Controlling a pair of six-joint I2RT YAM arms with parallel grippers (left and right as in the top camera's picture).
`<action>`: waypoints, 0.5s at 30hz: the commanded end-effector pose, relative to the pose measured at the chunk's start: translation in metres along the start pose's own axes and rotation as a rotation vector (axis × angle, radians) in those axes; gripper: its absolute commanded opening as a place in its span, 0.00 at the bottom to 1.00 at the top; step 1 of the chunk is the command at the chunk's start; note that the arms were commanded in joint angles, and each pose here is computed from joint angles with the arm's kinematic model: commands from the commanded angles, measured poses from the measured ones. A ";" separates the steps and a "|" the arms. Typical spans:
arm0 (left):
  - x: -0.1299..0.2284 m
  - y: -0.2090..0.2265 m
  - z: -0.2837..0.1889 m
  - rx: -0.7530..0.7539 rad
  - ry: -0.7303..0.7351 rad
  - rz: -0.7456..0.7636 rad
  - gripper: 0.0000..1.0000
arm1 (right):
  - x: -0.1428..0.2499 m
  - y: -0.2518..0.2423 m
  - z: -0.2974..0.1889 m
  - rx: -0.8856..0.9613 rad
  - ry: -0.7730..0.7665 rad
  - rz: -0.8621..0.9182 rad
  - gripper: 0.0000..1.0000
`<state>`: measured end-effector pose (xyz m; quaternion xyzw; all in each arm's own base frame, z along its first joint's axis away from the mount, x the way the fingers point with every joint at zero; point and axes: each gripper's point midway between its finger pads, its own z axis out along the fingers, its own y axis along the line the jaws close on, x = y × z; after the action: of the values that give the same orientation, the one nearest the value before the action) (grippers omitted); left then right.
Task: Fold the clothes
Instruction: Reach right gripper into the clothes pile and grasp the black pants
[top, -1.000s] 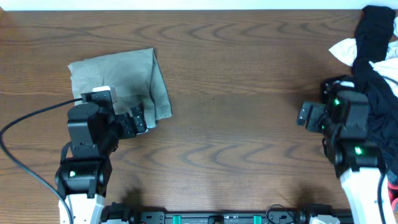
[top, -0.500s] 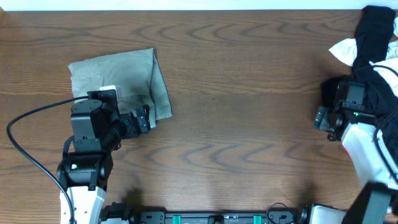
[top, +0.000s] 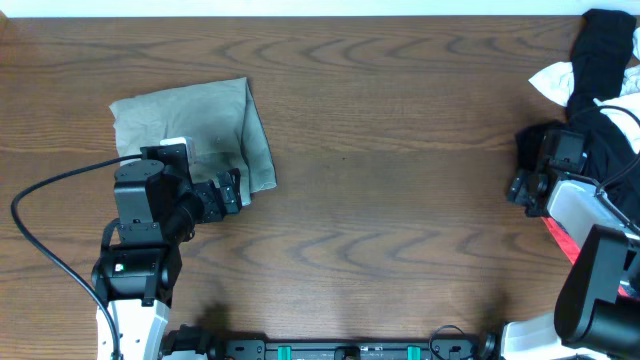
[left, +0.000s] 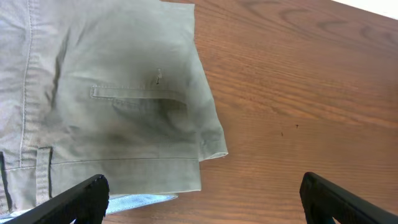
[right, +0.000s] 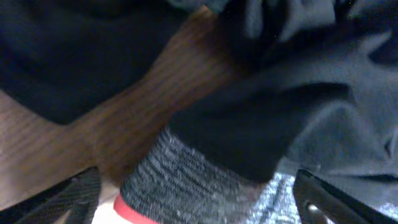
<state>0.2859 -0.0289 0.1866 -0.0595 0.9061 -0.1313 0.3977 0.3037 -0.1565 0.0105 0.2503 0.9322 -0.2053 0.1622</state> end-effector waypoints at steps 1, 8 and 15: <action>-0.009 -0.007 -0.004 0.023 -0.019 -0.001 0.98 | 0.007 -0.002 0.009 0.021 0.035 0.004 0.80; -0.007 -0.005 -0.001 0.020 -0.004 -0.005 0.98 | 0.006 0.002 0.005 0.005 0.028 -0.002 0.01; -0.007 -0.005 0.002 0.018 0.001 -0.006 0.98 | -0.038 0.056 -0.069 -0.278 -0.126 -0.128 0.01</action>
<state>0.2877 -0.0294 0.1802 -0.0608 0.9107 -0.1321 0.3866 0.3073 -0.1294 0.0177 0.2146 0.9503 -0.1655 0.1533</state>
